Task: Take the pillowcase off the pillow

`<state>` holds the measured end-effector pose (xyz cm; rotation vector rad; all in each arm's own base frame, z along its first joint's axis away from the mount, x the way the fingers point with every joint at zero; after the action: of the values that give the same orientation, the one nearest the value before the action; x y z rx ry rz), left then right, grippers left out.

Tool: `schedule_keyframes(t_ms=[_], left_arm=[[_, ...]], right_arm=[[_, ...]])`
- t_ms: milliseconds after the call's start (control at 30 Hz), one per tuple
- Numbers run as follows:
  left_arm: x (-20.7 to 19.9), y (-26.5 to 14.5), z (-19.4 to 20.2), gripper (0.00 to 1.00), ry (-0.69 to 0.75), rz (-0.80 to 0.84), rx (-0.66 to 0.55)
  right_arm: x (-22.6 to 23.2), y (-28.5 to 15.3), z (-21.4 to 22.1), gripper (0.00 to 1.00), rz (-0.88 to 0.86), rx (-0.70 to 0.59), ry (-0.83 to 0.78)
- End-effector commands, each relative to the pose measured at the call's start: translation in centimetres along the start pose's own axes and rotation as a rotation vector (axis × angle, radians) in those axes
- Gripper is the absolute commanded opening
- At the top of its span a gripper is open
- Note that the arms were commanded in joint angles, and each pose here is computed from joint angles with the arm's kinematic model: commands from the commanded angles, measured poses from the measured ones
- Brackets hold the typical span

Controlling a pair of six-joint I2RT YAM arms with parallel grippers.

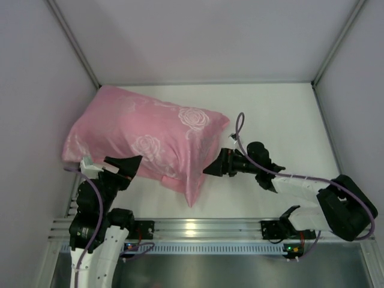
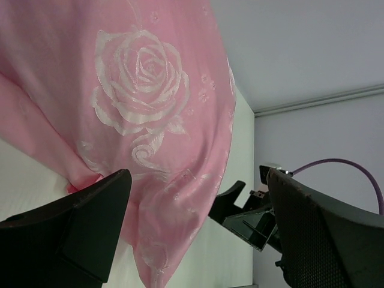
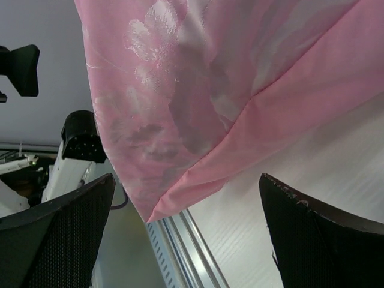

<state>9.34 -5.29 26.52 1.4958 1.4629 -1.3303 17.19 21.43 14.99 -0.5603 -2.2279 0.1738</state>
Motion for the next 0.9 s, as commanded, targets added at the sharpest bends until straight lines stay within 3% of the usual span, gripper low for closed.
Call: schedule_keyframes(t_ms=[0,167,433,533,567,633,667,733,767,867], left_arm=[[-0.9,-0.3,0.1,0.98,0.027,0.014,0.043],[-0.6,0.3,0.5,0.97,0.03,-0.014,0.085],[-0.4,0.4,0.8,0.97,0.038,-0.016,0.114],[-0.4,0.4,0.8,0.96,0.035,-0.017,0.124],[-0.6,0.2,0.9,0.96,0.036,-0.008,0.129],[-0.6,0.2,0.9,0.96,0.034,-0.006,0.138],[-0.7,0.1,0.9,0.96,0.034,-0.007,0.14],[-0.8,0.0,0.9,0.96,0.037,-0.008,0.142],[-0.8,0.0,0.9,0.96,0.037,-0.008,0.142],[-0.7,-0.1,1.0,0.96,0.039,-0.009,0.148]], right_arm=[[3.0,2.3,-2.1,0.99,-0.138,-0.099,-0.078],[6.0,5.9,0.8,0.99,-0.199,0.008,-0.109],[6.8,10.3,2.6,0.99,-0.122,0.05,-0.118],[5.6,11.0,2.5,0.91,-0.01,0.032,-0.103],[5.2,11.1,2.4,0.81,0.028,0.028,-0.109],[4.4,10.9,2.3,0.7,0.114,0.01,-0.114],[4.0,10.7,2.3,0.55,0.148,0.006,-0.115],[3.2,10.1,2.1,0.36,0.246,-0.01,-0.121],[2.8,9.8,2.0,0.18,0.283,-0.022,-0.129],[1.4,7.8,1.7,0.0,0.41,-0.078,-0.148]])
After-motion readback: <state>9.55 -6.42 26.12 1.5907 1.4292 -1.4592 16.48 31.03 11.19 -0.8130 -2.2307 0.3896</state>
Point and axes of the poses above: each gripper's point midway between its finger pads, its own y axis out along the fingers, its own x axis along the line the jaws close on, z = x × y, the point moved 8 cm from there along -y, back along the fingers, and after that the axes turned 12 degrees about -y, right-handed, at the moved point
